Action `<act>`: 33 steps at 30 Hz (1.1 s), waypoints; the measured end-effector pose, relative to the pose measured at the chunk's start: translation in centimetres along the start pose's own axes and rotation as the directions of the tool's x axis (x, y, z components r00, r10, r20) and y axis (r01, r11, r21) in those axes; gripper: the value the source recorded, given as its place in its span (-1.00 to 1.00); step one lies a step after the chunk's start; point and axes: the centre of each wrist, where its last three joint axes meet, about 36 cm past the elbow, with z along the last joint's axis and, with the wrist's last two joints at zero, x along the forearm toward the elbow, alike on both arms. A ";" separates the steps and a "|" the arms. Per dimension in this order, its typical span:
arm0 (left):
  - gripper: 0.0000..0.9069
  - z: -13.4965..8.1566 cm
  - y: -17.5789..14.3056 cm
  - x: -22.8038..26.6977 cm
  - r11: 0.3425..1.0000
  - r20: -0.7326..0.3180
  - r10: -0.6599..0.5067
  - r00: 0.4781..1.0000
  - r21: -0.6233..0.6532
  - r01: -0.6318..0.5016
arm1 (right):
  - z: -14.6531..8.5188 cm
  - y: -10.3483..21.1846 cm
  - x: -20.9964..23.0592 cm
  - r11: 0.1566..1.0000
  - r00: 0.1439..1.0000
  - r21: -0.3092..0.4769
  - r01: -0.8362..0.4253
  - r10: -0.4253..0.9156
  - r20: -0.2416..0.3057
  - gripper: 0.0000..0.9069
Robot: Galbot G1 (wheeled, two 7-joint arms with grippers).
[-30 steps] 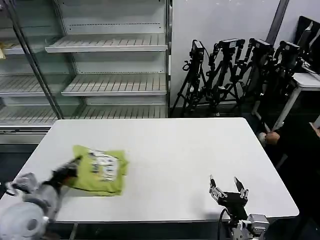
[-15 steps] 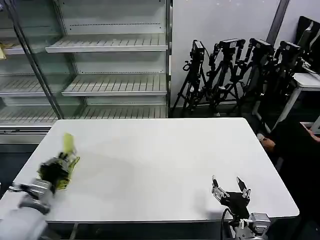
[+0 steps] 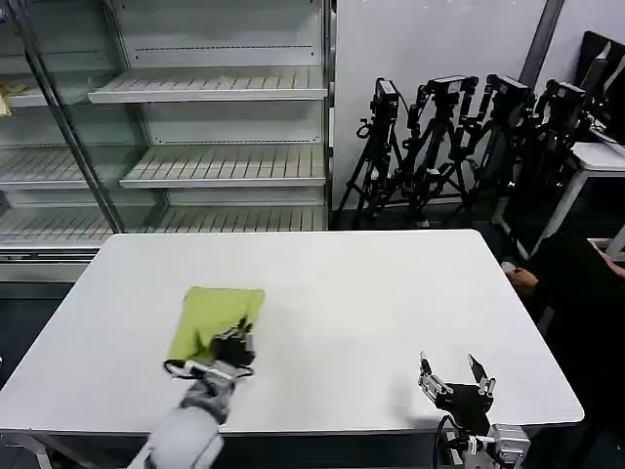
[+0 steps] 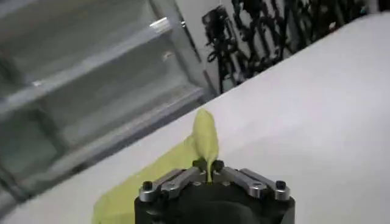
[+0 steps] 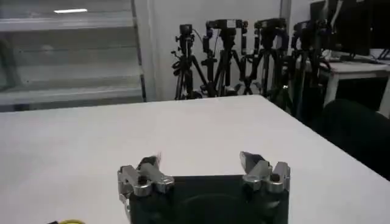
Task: Fold and organize the clothes.
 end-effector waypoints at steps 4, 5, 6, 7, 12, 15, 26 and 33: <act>-0.89 -2.3 -1.8 -1.6 0.978 -0.003 0.082 0.997 0.193 -0.080 | 0.0 -0.2 0.0 1.000 1.000 0.005 -0.006 0.006 -0.003 1.00; -0.89 -2.9 -2.3 -1.9 0.964 -0.003 0.111 0.994 0.245 -0.107 | 0.1 -0.2 0.1 1.000 1.000 0.006 -0.008 0.008 -0.004 1.00; -0.89 -3.5 -2.7 -2.1 0.949 -0.001 0.137 0.991 0.288 -0.131 | 0.1 -0.2 0.1 1.000 1.000 0.007 -0.008 0.008 -0.005 1.00; -0.89 -4.0 -3.1 -2.3 0.933 0.002 0.160 0.987 0.328 -0.152 | 0.1 -0.2 0.1 1.000 1.000 0.007 -0.009 0.009 -0.006 1.00; -0.80 -6.3 -5.0 -3.1 0.833 0.023 0.283 0.959 0.490 -0.258 | 0.0 -0.3 0.2 1.000 1.000 0.012 -0.011 0.011 -0.007 1.00; -0.07 -7.3 -5.9 -3.6 0.779 0.034 0.340 0.940 0.549 -0.302 | -0.1 -0.3 0.2 1.000 1.000 0.012 -0.012 0.012 -0.006 1.00; 1.00 -10.3 -7.0 -5.3 0.649 0.105 0.417 0.903 0.661 -0.377 | 0.1 -0.1 0.6 1.000 1.000 0.011 -0.017 0.017 -0.011 1.00; 1.00 -10.9 -6.3 -5.4 0.624 0.143 0.408 0.902 0.678 -0.390 | -0.2 -0.1 0.8 1.000 1.000 0.016 -0.021 0.022 0.000 1.00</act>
